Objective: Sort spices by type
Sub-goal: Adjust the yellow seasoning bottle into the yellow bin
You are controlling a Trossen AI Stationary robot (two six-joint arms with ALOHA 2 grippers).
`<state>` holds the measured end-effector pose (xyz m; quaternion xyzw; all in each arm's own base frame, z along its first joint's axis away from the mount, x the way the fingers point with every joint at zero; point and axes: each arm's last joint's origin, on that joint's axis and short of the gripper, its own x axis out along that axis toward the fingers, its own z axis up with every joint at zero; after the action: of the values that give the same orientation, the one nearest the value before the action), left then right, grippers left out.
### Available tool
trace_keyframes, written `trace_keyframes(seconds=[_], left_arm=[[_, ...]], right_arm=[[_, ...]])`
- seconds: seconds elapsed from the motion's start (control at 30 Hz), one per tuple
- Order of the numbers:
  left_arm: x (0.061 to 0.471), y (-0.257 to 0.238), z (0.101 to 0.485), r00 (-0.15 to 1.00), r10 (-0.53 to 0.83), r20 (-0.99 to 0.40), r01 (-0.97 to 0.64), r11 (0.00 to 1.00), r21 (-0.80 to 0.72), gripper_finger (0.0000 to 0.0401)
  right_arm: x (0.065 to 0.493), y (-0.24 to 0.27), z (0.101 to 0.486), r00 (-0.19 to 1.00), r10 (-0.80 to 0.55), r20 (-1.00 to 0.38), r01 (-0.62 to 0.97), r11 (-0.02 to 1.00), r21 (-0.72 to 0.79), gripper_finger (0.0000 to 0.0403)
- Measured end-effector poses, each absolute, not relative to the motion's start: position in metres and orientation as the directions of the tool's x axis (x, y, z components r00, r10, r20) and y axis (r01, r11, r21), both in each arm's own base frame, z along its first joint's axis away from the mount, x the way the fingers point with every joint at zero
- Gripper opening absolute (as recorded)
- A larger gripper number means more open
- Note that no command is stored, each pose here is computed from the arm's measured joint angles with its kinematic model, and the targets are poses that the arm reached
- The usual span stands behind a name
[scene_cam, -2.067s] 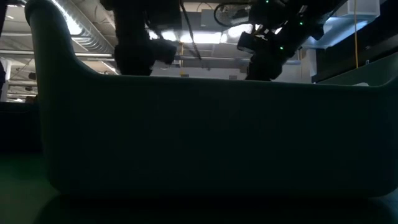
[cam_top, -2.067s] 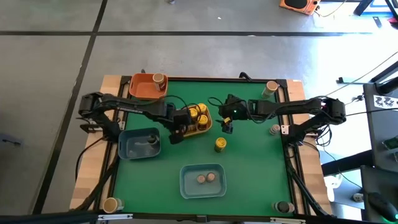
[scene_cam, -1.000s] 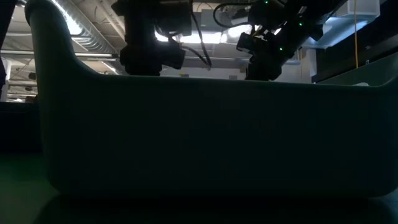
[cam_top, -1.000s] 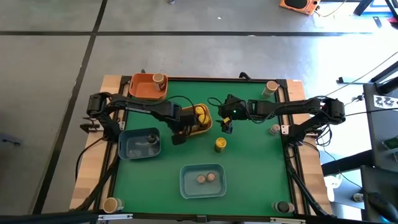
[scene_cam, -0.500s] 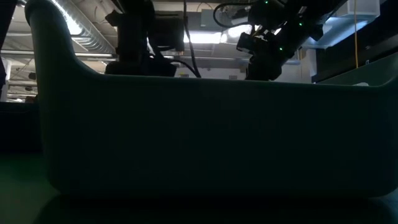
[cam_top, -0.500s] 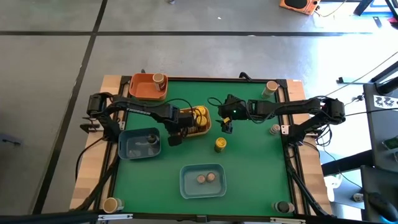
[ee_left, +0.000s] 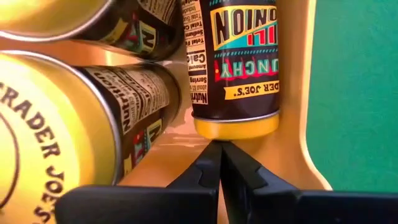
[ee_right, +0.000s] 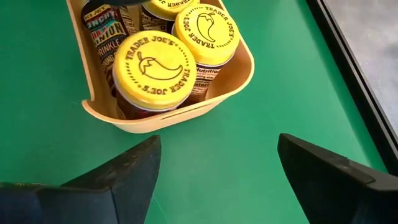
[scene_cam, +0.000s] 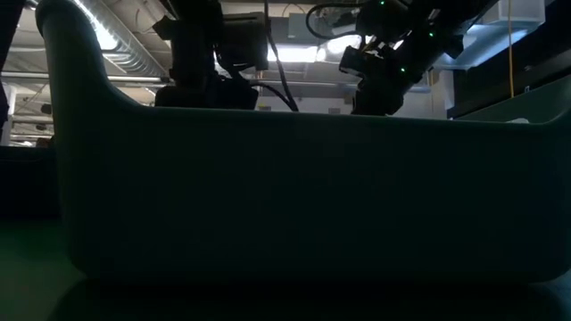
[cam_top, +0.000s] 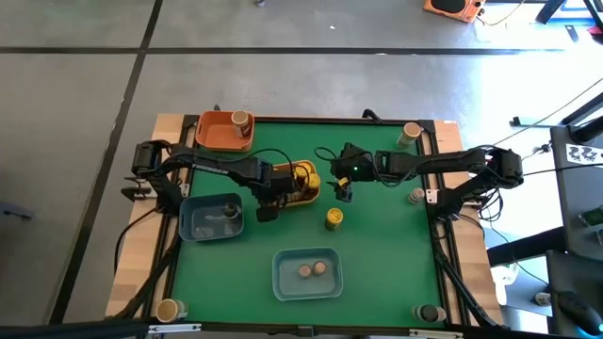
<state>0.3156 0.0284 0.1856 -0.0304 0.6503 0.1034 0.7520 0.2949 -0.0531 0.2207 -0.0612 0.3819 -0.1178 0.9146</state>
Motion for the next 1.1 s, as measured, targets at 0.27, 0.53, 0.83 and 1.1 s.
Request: trace_keyframes(seconds=[0.27,0.53,0.83,1.1], left_arm=[[0.316,0.029,0.203,0.200,0.130,-0.971,-0.227,0.970,0.083,0.0005],[0.325,0.029,0.208,0.296,0.139,-0.945,-0.224,0.972,0.072,0.0005],[0.330,0.030,0.210,0.348,0.147,-0.926,-0.219,0.973,0.072,0.0005],[0.320,0.028,0.213,0.281,0.139,-0.950,-0.242,0.968,0.070,0.0005]], right_arm=[[0.295,-0.053,0.221,0.681,-0.262,-0.684,0.169,0.965,-0.202,0.0321],[0.295,-0.053,0.221,0.681,-0.262,-0.684,0.169,0.965,-0.202,0.0321],[0.295,-0.053,0.221,0.681,-0.260,-0.684,0.167,0.965,-0.200,0.0321],[0.295,-0.053,0.221,0.681,-0.259,-0.685,0.167,0.966,-0.199,0.0321]])
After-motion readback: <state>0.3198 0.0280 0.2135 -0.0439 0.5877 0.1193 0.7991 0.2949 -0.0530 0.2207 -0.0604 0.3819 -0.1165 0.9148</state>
